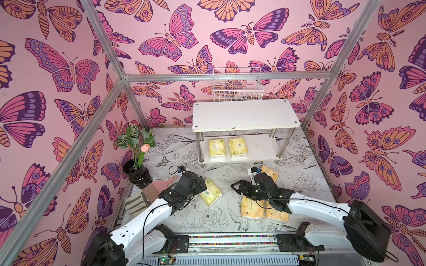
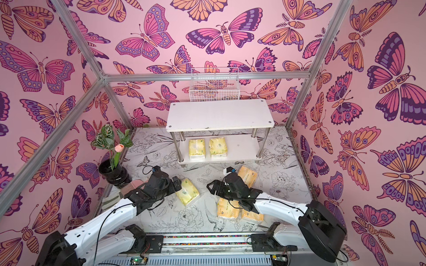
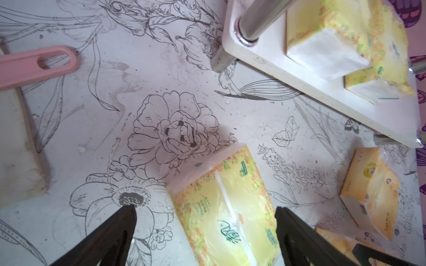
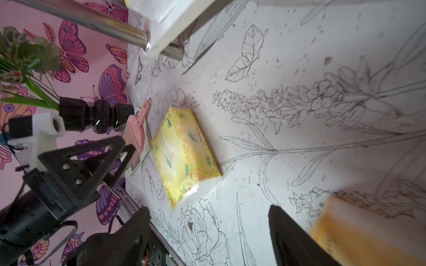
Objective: Place the tissue boxes on the shelf by color
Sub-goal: Adjust the box of tissues at the center of the board.
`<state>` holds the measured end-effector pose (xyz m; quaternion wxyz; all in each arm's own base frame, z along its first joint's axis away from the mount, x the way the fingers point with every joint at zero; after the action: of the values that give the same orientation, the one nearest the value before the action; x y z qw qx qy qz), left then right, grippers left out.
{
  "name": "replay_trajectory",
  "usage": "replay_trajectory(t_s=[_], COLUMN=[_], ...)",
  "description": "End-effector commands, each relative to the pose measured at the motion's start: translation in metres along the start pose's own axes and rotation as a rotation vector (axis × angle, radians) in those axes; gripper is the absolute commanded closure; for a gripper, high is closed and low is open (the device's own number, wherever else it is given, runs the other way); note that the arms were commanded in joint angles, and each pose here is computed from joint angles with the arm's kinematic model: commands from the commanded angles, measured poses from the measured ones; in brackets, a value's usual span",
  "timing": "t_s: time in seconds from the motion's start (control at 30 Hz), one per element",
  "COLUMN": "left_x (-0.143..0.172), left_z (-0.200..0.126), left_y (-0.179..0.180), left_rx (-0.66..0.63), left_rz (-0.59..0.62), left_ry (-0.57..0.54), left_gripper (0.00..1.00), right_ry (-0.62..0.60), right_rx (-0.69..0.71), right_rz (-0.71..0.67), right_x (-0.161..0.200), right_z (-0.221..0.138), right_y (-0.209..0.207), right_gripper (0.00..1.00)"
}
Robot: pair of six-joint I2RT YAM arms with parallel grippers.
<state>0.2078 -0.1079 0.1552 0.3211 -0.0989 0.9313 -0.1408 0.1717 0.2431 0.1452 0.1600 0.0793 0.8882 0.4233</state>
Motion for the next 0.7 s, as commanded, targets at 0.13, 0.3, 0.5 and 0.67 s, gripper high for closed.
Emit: replay_trajectory(t_s=[0.13,0.3,0.5,0.67], left_x=[-0.021,-0.024,-0.015,-0.007], left_z=[0.015,0.022,0.028,0.034], left_y=[-0.022,-0.03,-0.027,-0.023], left_rx=[0.084,0.128,0.146,0.143], left_rz=[0.122,0.146,0.141,0.135], left_ry=[0.043,0.058,0.075,0.102], left_gripper=[0.0,0.0,0.0,0.0], right_ry=[0.225,0.305,0.331,0.317], right_rx=[-0.1,-0.116,-0.129,-0.113], right_rz=[-0.162,-0.147,-0.122,-0.11], right_x=[0.033,0.047,0.048,0.044], right_z=[0.035,0.062,0.082,0.093], right_y=[0.033,0.031,0.031,0.031], right_gripper=[0.16,0.17,0.17,0.17])
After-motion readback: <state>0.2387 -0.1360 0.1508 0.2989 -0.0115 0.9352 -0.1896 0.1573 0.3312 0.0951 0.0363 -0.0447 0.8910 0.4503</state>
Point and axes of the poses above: each gripper's point midway between its finger pads, its own z axis out along the fingers, its own y axis along the line the jaws close on, x = y × z, the point moved 8 cm from there along -z, back along the fingers, and after that the axes turned 8 degrees about z, right-handed, at the moved point
